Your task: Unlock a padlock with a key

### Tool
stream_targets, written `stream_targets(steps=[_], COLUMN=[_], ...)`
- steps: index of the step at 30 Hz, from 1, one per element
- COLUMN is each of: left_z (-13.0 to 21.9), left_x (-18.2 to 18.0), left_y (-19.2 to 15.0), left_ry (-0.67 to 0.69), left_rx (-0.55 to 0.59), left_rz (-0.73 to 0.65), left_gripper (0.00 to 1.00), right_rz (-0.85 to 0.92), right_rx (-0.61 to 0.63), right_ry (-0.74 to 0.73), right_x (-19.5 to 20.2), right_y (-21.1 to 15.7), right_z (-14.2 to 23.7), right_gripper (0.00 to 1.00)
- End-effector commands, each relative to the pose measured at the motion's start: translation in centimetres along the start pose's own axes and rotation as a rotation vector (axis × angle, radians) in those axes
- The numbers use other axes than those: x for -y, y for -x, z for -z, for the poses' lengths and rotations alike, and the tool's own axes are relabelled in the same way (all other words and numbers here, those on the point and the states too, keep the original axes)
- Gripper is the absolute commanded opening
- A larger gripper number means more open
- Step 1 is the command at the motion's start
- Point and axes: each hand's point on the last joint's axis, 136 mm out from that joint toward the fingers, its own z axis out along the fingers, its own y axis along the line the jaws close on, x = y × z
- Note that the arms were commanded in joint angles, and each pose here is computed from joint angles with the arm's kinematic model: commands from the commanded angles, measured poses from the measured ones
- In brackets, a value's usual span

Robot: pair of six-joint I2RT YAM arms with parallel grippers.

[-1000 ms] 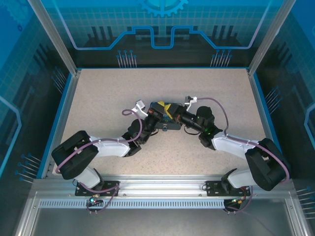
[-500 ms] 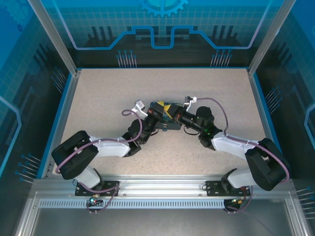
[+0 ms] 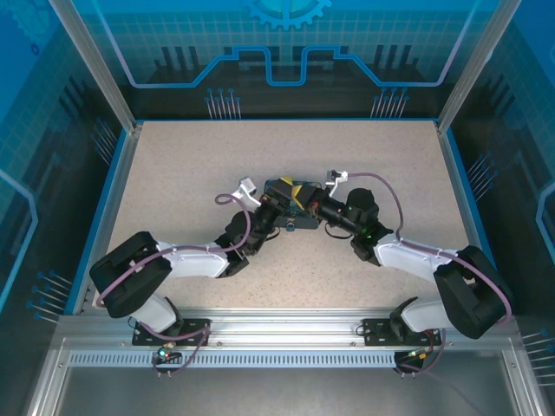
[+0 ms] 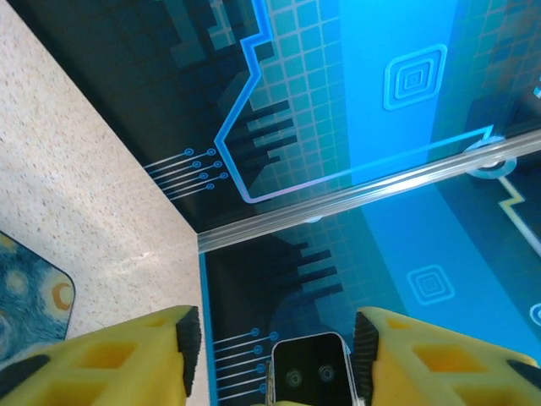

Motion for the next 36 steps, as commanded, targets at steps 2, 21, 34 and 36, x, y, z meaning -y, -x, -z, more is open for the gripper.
stream_targets(steps=[2, 21, 34, 36], left_z=[2.0, 8.4, 3.6, 3.0], left_x=[1.4, -5.6, -4.1, -4.4], left_y=[2.0, 0.7, -2.7, -2.9], left_ry=[0.01, 0.47, 0.448, 0.485], left_rx=[-0.006, -0.639, -0.727, -0.728], left_rz=[-0.045, -0.484, -0.301, -0.286], left_gripper=[0.65, 0.9, 0.87, 0.86], right_rz=[0.014, 0.111, 0.138, 0.152], right_rx=[0.022, -0.183, -0.286, -0.288], right_ry=[-0.013, -0.186, -0.21, -0.238], right_x=[0.5, 4.2, 4.6, 4.8], right_y=[0.8, -0.1, -1.9, -2.0], right_z=[1.7, 6.5, 4.7, 4.7], right_gripper=[0.0, 0.0, 0.0, 0.0])
